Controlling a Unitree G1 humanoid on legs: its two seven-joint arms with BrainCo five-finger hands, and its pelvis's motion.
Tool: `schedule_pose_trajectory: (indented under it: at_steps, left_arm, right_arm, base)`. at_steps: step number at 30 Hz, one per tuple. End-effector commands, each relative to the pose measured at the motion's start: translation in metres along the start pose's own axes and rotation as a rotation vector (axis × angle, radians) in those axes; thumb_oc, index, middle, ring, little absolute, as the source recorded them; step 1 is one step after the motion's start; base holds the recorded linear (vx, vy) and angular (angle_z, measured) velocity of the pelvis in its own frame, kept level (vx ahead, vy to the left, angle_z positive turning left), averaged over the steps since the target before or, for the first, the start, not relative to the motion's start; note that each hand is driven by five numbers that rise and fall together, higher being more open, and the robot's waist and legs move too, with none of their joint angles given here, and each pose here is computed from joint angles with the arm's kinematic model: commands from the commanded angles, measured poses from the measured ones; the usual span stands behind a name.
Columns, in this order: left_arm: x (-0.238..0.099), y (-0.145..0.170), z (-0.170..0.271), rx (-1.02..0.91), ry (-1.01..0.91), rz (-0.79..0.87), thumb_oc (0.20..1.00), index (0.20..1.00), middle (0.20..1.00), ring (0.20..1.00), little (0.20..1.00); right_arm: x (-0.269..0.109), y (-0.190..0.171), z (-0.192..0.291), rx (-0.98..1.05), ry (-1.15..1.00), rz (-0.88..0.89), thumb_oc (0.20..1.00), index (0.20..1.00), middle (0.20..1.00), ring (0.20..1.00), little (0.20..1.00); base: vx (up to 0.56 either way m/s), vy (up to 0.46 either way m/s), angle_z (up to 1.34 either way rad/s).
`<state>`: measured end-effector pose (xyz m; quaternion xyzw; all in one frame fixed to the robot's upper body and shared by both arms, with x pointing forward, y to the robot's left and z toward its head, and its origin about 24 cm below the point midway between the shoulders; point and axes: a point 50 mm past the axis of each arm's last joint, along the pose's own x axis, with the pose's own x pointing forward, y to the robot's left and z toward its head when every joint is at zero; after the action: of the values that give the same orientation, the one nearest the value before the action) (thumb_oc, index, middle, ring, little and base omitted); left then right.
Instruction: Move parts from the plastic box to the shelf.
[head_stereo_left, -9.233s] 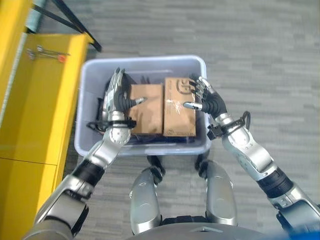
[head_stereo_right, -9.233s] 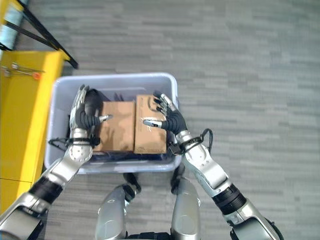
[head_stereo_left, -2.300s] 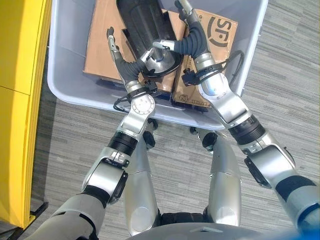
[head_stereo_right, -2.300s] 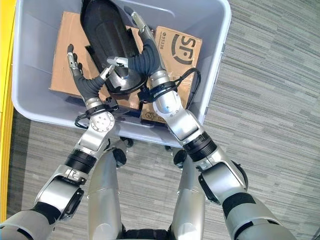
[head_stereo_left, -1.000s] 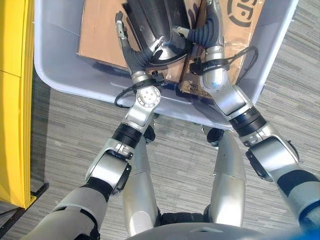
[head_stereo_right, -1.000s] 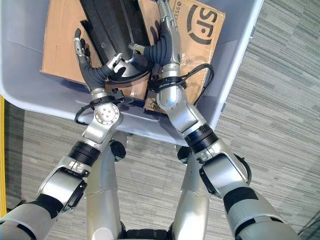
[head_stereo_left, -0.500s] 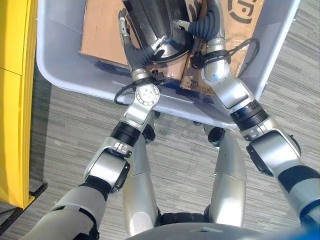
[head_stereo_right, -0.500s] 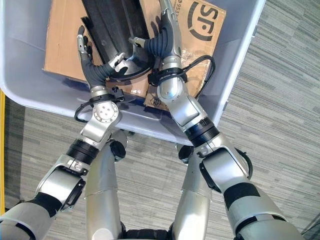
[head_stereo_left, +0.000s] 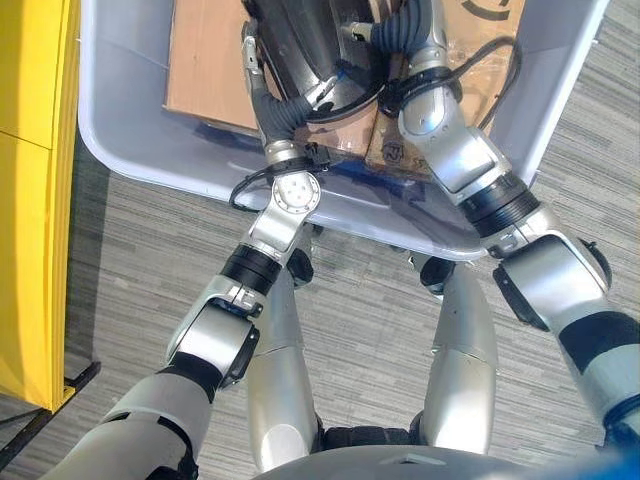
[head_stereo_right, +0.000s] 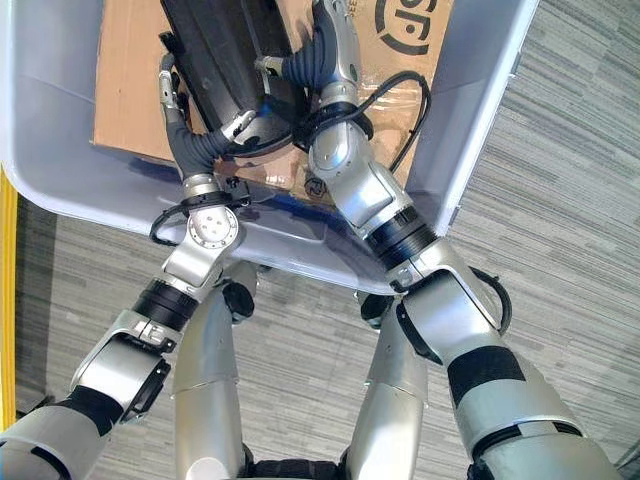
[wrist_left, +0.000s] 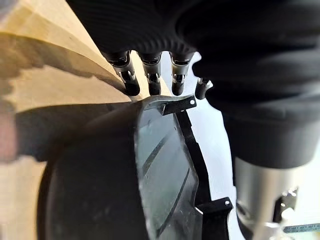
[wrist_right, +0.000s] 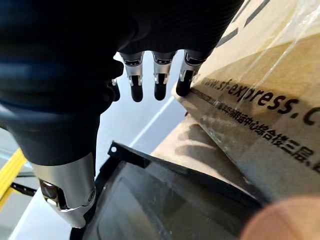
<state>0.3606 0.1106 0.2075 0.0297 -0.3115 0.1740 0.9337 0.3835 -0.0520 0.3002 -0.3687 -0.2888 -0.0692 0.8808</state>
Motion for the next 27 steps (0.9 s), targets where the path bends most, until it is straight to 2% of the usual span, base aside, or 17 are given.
schedule_pose_trajectory:
  at_steps: [1,7,9,11,12,13,17,27]
  left_arm:
    - [-0.013,-0.009,-0.01,-0.001,0.032,-0.071,1.0,1.0,1.0,1.0,1.0]
    - [-0.012,-0.007,-0.011,0.004,0.032,-0.081,1.0,1.0,1.0,1.0,1.0]
    - [-0.012,-0.006,-0.011,-0.007,0.044,-0.078,1.0,1.0,1.0,1.0,1.0]
    - [-0.014,-0.005,-0.012,-0.014,0.047,-0.067,1.0,1.0,1.0,1.0,1.0]
    - [-0.014,-0.005,-0.012,-0.015,0.044,-0.065,1.0,1.0,1.0,1.0,1.0]
    - [-0.014,-0.005,-0.012,-0.012,0.042,-0.067,1.0,1.0,1.0,1.0,1.0]
    - [-0.015,-0.011,-0.012,-0.012,0.035,-0.072,1.0,1.0,1.0,1.0,1.0]
    - [-0.014,-0.021,-0.005,-0.06,0.03,-0.047,1.0,1.0,1.0,1.0,1.0]
  right_arm:
    - [-0.084,0.074,-0.139,-0.058,0.764,0.544,1.0,1.0,1.0,1.0,1.0]
    - [-0.093,0.074,-0.153,-0.119,0.829,0.632,1.0,1.0,1.0,1.0,1.0]
    - [-0.088,0.059,-0.161,-0.406,0.797,0.685,1.0,1.0,1.0,1.0,1.0]
    - [-0.086,0.054,-0.162,-0.567,0.777,0.764,1.0,1.0,1.0,1.0,1.0]
    - [-0.087,0.053,-0.164,-0.615,0.794,0.799,0.492,0.492,0.492,0.492,0.492]
    - [-0.089,0.054,-0.164,-0.62,0.808,0.821,0.2,0.2,0.2,0.2,0.2]
    - [-0.105,0.063,-0.174,-0.556,0.929,0.839,0.2,0.2,0.2,0.2,0.2]
    - [-0.117,0.073,-0.179,-0.526,0.95,0.865,0.2,0.2,0.2,0.2,0.2]
  base:
    - [0.01,-0.006,0.05]
    - [0.01,0.0,0.04]
    - [0.02,-0.006,0.08]
    - [0.01,-0.013,0.06]
    - [0.01,-0.014,0.07]
    - [0.01,-0.024,0.05]
    - [0.0,-0.013,0.03]
    - [0.0,0.0,0.0]
